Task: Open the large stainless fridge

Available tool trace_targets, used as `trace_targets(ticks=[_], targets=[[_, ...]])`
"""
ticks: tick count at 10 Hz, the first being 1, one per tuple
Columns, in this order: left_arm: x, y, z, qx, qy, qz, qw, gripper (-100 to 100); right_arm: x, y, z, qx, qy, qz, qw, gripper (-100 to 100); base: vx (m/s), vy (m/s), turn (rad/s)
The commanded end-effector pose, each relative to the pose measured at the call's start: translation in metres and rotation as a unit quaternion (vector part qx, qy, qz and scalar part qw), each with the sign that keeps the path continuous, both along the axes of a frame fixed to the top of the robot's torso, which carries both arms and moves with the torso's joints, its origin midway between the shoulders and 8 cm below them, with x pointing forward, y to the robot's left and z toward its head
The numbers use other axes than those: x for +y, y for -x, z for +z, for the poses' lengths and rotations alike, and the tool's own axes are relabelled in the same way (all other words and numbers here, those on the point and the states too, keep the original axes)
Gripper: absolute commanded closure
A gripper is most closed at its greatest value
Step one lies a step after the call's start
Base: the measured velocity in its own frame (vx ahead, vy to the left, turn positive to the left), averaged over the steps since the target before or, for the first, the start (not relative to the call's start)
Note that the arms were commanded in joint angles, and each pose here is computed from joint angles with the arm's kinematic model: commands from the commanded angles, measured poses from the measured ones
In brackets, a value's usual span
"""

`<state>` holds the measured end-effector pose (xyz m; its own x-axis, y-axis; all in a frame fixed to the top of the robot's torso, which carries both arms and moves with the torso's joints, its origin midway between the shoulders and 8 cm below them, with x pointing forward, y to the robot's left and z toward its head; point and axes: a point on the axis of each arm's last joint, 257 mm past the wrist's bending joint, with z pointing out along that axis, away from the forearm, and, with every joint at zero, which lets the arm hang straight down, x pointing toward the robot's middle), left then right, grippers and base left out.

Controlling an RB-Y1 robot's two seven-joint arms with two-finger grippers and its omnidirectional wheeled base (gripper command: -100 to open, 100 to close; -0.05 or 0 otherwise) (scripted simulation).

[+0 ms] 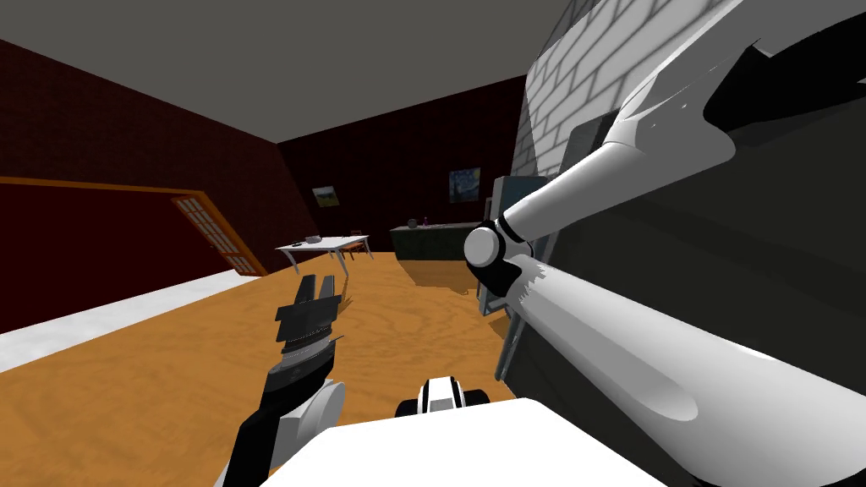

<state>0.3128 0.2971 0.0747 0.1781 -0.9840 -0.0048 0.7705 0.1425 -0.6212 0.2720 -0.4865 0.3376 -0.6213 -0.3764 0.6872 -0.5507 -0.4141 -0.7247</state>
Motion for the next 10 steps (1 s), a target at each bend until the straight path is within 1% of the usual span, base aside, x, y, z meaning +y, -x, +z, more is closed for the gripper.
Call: trace_targets(ticks=[1, 2, 3, 4, 5, 6, 7, 8, 9, 10], targets=[[0.0, 0.0, 0.0, 0.0, 0.0, 0.0, 1.0, 0, -0.007, 0.012, 0.014, -0.047, -0.001, -0.026, 0.9985, 100, -0.008, -0.005, -0.001], [0.0, 0.0, 0.0, 0.0, 0.0, 0.0, 1.0, 0, -0.007, 0.012, 0.014, -0.06, -0.009, -0.025, 0.9978, 100, 0.0, 0.0, 0.0], [0.0, 0.0, 0.0, 0.0, 0.0, 0.0, 1.0, 0, -0.003, 0.014, 0.004, -0.038, -0.021, -0.011, 0.999, 100, -0.068, 0.016, 0.264], [0.0, 0.0, 0.0, 0.0, 0.0, 0.0, 1.0, 0, -0.003, 0.016, 0.007, -0.035, -0.016, -0.009, 0.9992, 100, -0.094, 0.025, 0.167], [0.0, 0.0, 0.0, 0.0, 0.0, 0.0, 1.0, 0, 0.002, 0.016, -0.004, -0.027, -0.036, 0.005, 0.999, 100, -0.13, 0.026, 0.281], [0.0, 0.0, 0.0, 0.0, 0.0, 0.0, 1.0, 0, 0.003, 0.019, 0.0, -0.025, -0.029, 0.008, 0.9992, 100, -0.126, 0.026, 0.156], [0.0, 0.0, 0.0, 0.0, 0.0, 0.0, 1.0, 0, 0.003, 0.019, 0.0, -0.017, -0.024, 0.008, 0.9995, 100, -0.056, 0.01, -0.029], [0.0, 0.0, 0.0, 0.0, 0.0, 0.0, 1.0, 0, 0.009, 0.019, -0.009, -0.01, -0.042, 0.026, 0.9987, 100, -0.076, 0.018, 0.261], [0.0, 0.0, 0.0, 0.0, 0.0, 0.0, 1.0, 0, 0.01, 0.021, -0.006, -0.005, -0.033, 0.028, 0.999, 100, -0.078, 0.021, 0.17], [0.0, 0.0, 0.0, 0.0, 0.0, 0.0, 1.0, 0, 0.01, 0.021, -0.006, -0.001, -0.03, 0.028, 0.9991, 100, -0.037, 0.008, -0.02]])
